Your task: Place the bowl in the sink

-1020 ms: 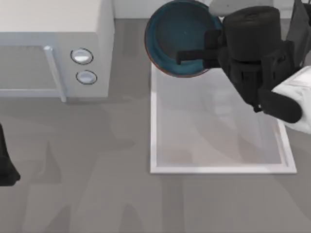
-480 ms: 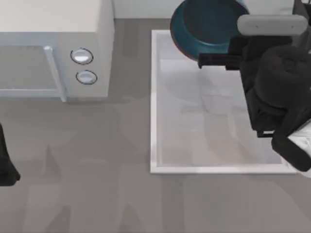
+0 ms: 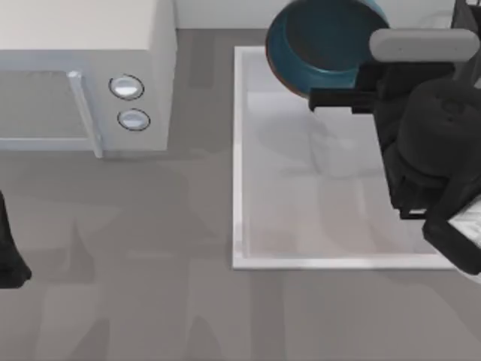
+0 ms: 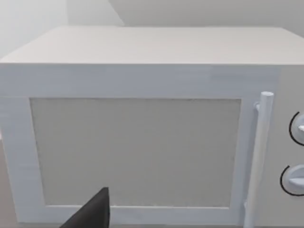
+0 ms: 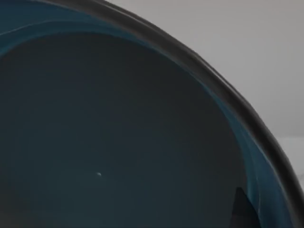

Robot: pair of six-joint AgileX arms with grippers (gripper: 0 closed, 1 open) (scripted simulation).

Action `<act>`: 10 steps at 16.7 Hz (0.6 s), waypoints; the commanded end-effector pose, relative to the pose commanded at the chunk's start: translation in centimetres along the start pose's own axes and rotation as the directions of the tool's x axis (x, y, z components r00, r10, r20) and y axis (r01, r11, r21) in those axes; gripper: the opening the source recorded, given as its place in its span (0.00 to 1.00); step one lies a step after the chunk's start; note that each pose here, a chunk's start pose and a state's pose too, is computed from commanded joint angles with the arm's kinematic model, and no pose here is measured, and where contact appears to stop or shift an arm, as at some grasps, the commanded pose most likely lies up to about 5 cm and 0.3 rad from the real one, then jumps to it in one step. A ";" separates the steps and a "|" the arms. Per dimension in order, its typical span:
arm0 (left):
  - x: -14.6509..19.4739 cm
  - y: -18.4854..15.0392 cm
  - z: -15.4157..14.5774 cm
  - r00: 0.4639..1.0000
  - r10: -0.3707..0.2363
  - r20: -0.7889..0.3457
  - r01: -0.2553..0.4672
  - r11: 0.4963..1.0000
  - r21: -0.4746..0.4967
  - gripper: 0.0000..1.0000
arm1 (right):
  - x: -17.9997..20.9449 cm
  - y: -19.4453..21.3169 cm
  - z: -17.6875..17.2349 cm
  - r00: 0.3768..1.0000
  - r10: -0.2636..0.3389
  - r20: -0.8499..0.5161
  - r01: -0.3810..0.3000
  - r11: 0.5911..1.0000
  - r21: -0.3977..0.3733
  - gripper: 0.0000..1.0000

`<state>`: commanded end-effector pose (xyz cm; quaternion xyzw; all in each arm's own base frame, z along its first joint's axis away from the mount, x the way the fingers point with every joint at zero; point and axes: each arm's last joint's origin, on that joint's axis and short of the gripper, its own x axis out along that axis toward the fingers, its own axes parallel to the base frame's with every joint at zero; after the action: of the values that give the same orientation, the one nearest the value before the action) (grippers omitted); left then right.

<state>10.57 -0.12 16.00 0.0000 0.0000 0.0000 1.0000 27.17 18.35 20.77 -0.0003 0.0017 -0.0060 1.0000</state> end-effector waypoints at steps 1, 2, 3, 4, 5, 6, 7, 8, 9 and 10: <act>0.0 0.0 0.0 1.000 0.000 0.000 0.000 1.000 0.000 1.00 | 0.1 0.1 -0.3 1.000 0.001 -0.001 -0.001 1.000 -0.001 0.00; 0.0 0.0 0.0 1.000 0.000 0.000 0.000 1.000 0.000 1.00 | 0.2 0.2 -0.8 1.000 0.001 -0.003 -0.001 1.000 -0.002 0.00; 0.0 0.0 0.0 1.000 0.000 0.000 0.000 1.000 0.000 1.00 | 0.4 0.4 -1.6 1.000 0.002 -0.005 -0.002 1.000 -0.004 0.00; 0.0 0.0 0.0 1.000 0.000 0.000 0.000 1.000 0.000 1.00 | 0.6 0.6 -2.6 1.000 0.002 -0.007 -0.002 1.000 -0.006 0.00; 0.0 0.0 0.0 1.000 0.000 0.000 0.000 1.000 0.000 1.00 | 0.8 0.8 -3.8 1.000 0.001 -0.008 -0.001 1.000 -0.007 0.00; 0.0 0.0 0.0 1.000 0.000 0.000 0.000 1.000 0.000 1.00 | 0.9 1.0 -5.1 1.000 0.001 -0.007 -0.001 1.000 -0.007 0.00; 0.0 0.0 0.0 1.000 0.000 0.000 0.000 1.000 0.000 1.00 | 1.0 1.1 -6.4 1.000 0.001 -0.004 -0.001 1.000 -0.006 0.00; 0.0 0.0 0.0 1.000 0.000 0.000 0.000 1.000 0.000 1.00 | 1.0 1.2 -7.8 1.000 0.000 -0.001 0.000 1.000 -0.005 0.00; 0.0 0.0 0.0 1.000 0.000 0.000 0.000 1.000 0.000 1.00 | 0.9 1.1 -9.1 1.000 0.001 0.002 -0.001 1.000 -0.003 0.00; 0.0 0.0 0.0 1.000 0.000 0.000 0.000 1.000 0.000 1.00 | 0.8 0.9 -10.3 1.000 0.001 0.005 -0.001 1.000 -0.001 0.00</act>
<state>10.57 -0.12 16.00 0.0000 0.0000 0.0000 1.0000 27.96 19.27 10.42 -0.0008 -0.0011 -0.0055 1.0000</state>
